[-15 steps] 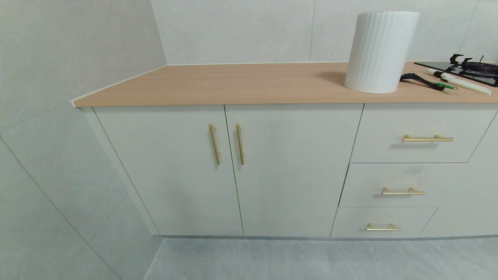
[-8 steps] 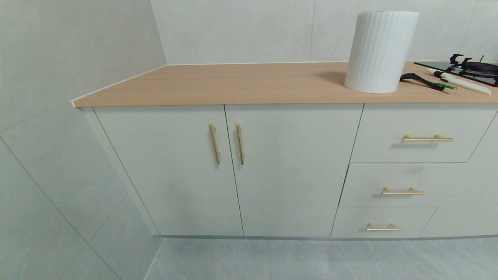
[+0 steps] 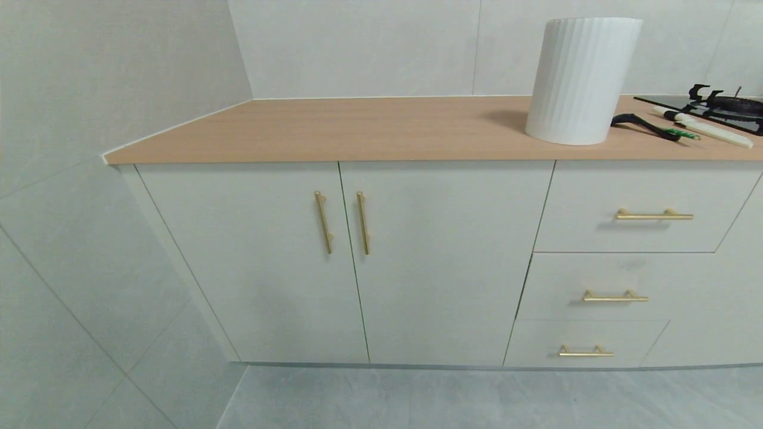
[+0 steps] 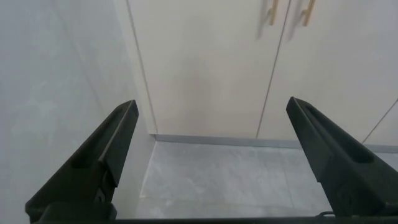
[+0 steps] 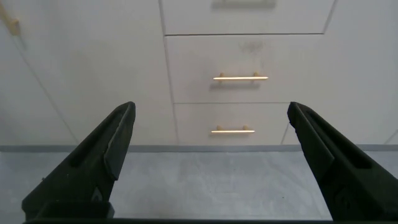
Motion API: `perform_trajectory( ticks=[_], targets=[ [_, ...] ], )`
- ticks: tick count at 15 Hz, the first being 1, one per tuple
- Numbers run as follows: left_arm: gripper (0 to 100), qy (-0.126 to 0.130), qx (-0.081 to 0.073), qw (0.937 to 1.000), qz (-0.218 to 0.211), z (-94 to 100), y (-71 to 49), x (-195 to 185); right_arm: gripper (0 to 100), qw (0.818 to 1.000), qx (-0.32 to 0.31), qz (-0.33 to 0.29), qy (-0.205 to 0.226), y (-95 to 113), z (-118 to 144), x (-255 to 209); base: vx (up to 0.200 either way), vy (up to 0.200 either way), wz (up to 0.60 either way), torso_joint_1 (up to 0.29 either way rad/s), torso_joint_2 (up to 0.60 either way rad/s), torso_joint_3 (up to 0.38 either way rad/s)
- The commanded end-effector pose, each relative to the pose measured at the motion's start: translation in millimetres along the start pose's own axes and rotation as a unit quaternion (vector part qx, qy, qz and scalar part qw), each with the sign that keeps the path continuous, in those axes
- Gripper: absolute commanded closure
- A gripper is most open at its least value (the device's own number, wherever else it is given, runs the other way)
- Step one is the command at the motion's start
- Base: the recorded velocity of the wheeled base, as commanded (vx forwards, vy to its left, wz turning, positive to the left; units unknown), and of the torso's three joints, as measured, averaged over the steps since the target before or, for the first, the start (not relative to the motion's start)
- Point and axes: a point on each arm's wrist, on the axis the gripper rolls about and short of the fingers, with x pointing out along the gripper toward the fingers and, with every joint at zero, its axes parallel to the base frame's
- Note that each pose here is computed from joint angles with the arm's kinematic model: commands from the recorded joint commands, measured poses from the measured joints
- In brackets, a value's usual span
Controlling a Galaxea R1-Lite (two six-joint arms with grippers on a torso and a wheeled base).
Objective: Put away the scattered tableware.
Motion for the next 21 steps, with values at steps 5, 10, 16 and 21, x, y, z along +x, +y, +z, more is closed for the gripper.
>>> perform_trajectory(
  ticks=[5, 10, 16, 21],
  targets=[
    [0, 0.001, 0.000, 1.0000, 0.001, 0.0, 0.0, 0.1, 0, 1.000, 0.000, -0.001, 0.001, 0.0, 0.1, 0.1, 0.000, -0.200, 0.00, 0.001, 0.00, 0.002],
    [0, 0.001, 0.000, 1.0000, 0.001, 0.0, 0.0, 0.1, 0, 1.000, 0.000, 0.000, 0.001, 0.0, 0.1, 0.1, 0.000, -0.200, 0.00, 0.000, 0.00, 0.005],
    [0, 0.000, -0.005, 1.0000, 0.001, 0.2, 0.0, 0.1, 0, 1.000, 0.000, 0.000, 0.001, 0.0, 0.0, 0.1, 0.000, -0.033, 0.00, 0.000, 0.00, 0.000],
    [0, 0.001, -0.005, 1.0000, 0.001, 0.0, 0.0, 0.1, 0, 1.000, 0.000, -0.001, 0.001, 0.0, 0.1, 0.1, 0.160, 0.000, 0.00, -0.001, 0.00, 0.006]
  ],
)
